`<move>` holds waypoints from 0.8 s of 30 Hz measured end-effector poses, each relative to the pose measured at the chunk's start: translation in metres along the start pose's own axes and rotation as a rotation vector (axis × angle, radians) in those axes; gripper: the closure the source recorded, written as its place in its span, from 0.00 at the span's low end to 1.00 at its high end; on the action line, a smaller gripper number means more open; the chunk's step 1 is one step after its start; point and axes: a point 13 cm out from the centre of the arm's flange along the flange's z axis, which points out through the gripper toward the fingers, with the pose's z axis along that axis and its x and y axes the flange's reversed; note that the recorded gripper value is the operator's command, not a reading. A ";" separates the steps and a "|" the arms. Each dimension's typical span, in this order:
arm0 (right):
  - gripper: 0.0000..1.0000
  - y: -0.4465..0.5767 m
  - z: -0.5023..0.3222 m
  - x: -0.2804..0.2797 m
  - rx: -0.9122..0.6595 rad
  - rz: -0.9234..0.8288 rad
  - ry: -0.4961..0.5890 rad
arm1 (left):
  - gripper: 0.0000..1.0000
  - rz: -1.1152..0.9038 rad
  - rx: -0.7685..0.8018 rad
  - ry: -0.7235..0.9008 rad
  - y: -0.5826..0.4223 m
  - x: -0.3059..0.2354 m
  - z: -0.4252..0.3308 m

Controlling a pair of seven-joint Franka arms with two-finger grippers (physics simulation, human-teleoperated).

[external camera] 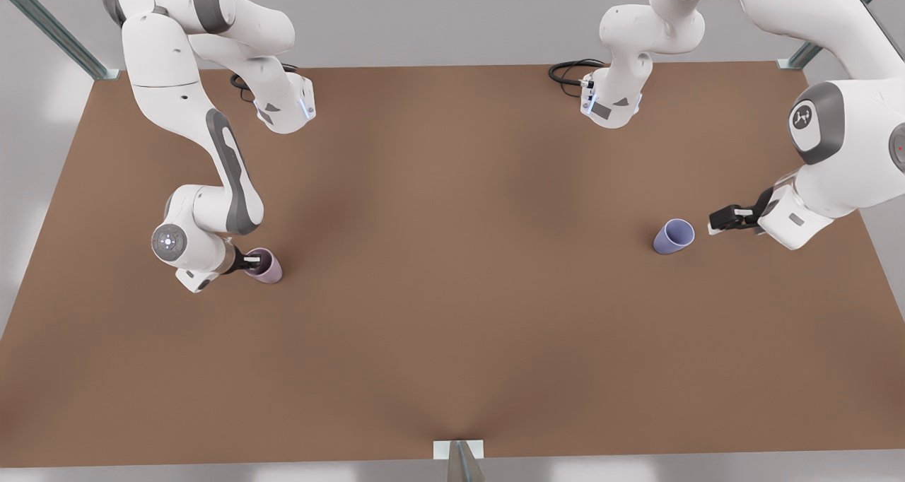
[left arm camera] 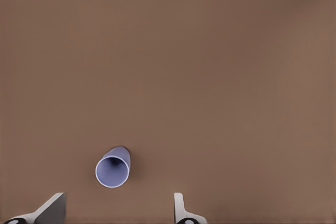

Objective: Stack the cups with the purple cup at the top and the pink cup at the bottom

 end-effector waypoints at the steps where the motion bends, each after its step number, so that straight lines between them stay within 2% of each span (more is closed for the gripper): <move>1: 0.79 0.000 -0.003 -0.001 -0.001 -0.001 -0.004 | 0.00 0.000 0.000 0.002 0.000 0.000 0.001; 9: 0.79 0.035 -0.062 -0.025 0.003 -0.072 -0.102 | 0.00 0.000 0.000 0.010 0.000 0.002 0.002; 15: 0.79 0.145 -0.073 -0.034 0.019 -0.205 -0.122 | 0.00 0.001 0.000 0.013 0.000 0.002 0.003; 24: 0.79 0.322 -0.074 -0.039 -0.022 -0.245 -0.147 | 0.00 0.000 0.001 0.015 0.001 0.004 0.001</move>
